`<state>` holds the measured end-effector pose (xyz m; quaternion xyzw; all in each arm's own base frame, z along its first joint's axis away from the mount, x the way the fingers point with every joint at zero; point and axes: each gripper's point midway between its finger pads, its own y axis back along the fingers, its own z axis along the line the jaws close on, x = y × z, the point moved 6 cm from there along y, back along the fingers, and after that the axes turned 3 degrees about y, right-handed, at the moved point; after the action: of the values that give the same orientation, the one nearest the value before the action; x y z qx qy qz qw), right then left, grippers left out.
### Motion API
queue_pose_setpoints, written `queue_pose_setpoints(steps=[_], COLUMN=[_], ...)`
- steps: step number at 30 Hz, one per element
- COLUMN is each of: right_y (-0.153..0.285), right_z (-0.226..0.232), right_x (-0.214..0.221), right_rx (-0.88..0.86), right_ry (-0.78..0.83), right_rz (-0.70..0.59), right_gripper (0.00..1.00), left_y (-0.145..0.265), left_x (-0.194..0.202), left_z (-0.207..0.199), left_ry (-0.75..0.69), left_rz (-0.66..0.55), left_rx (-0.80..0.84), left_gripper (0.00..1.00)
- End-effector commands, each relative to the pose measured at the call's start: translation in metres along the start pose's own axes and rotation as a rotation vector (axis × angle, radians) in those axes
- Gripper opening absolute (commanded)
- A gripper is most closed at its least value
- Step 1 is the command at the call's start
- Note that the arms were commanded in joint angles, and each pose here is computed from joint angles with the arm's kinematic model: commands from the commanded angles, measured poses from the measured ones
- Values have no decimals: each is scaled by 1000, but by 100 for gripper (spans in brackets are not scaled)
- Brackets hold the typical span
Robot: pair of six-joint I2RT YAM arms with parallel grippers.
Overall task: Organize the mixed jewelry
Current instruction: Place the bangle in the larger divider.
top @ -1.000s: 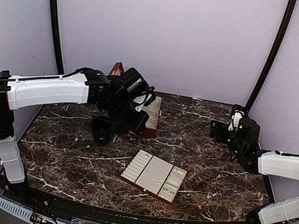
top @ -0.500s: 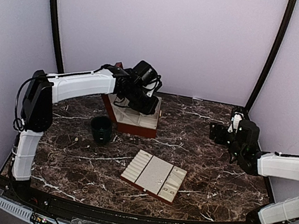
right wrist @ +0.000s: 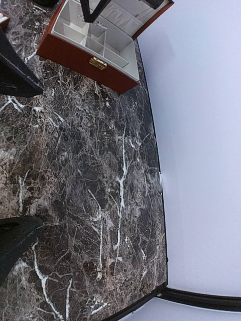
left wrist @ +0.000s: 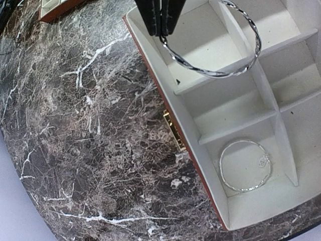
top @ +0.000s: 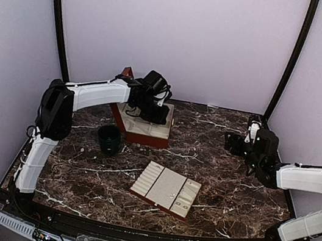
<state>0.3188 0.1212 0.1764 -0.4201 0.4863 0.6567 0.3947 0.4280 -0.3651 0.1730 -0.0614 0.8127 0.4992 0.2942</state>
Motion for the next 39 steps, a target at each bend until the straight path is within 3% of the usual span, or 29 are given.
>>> queue_pose_setpoints(steps=[1,39], right_y=[-1,-4], right_z=[0,0], right_x=[-4,-2], right_rx=[-6,-1], right_ry=[-18,-24], right_rz=[-31,-16], right_gripper=[82,82], left_y=[-6,-35], left_x=[8,50], left_z=[-3,0], left_ry=[4,44], left_rz=[51,174], left_rx=[31,34], left_gripper=[0,0])
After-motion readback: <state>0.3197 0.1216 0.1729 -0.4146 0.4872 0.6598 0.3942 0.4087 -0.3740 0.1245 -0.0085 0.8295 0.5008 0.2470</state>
